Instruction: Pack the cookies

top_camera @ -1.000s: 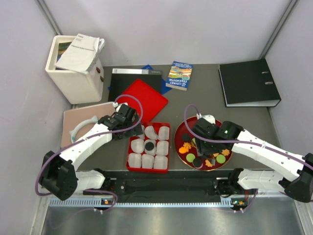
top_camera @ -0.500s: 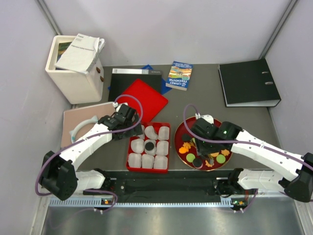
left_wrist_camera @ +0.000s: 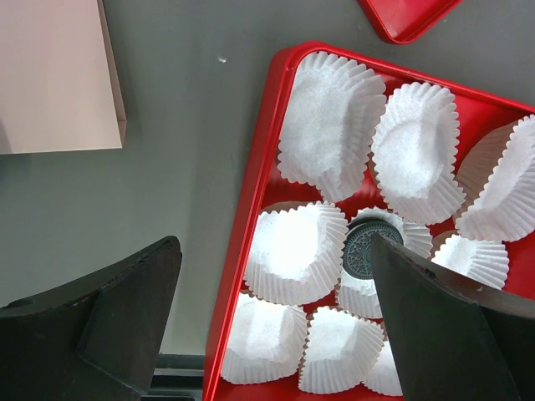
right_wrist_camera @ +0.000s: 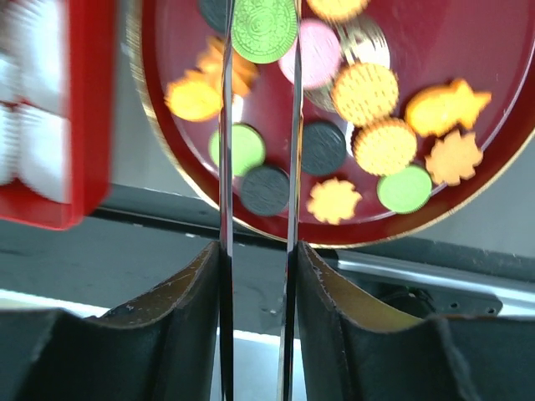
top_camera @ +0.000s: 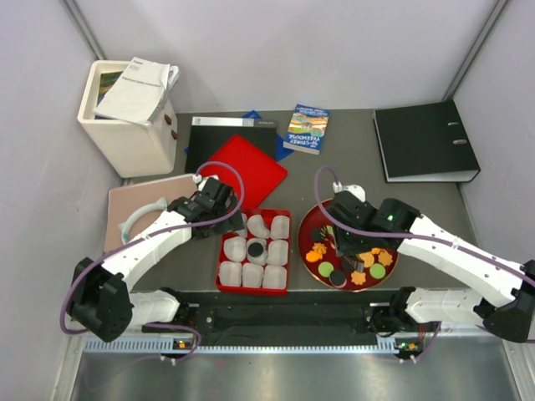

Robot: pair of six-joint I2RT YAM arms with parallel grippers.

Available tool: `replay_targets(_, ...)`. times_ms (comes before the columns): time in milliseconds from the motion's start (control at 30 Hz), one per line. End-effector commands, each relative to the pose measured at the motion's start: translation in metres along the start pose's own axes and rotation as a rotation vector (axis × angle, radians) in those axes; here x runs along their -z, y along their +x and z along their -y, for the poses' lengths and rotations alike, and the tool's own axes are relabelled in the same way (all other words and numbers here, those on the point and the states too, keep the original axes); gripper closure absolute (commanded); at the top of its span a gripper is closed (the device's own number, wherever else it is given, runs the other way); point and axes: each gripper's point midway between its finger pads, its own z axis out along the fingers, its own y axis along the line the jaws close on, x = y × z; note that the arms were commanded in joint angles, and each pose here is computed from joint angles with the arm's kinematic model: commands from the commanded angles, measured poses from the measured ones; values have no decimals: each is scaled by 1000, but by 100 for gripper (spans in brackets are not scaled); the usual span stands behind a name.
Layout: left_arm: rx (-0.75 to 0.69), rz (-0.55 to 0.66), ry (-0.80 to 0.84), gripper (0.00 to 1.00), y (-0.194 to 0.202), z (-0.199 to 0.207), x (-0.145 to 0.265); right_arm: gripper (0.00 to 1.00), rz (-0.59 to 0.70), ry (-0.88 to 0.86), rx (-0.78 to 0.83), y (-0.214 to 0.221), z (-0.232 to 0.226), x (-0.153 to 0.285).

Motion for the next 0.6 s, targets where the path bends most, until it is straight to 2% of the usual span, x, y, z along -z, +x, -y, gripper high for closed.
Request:
replay_targets(0,8,68,26,1,-19,7,8,67,102,-52,-4,-36,-12,30)
replay_targets(167,35,91,-7,1,-26,1,13,67,129,-134,37,-49,-38,46)
replay_targets(300,102,109,-101,1,-34,-22,14,67,163,-244,87,-63,-77,64)
replay_targets(433,198,60,-135,1,-31,-47,8,67,133,-304,154,-64,-111,57)
replay_targets(567,228,64,-118,1,-28,-56,12,67,113,-362,192,-71,-139,47)
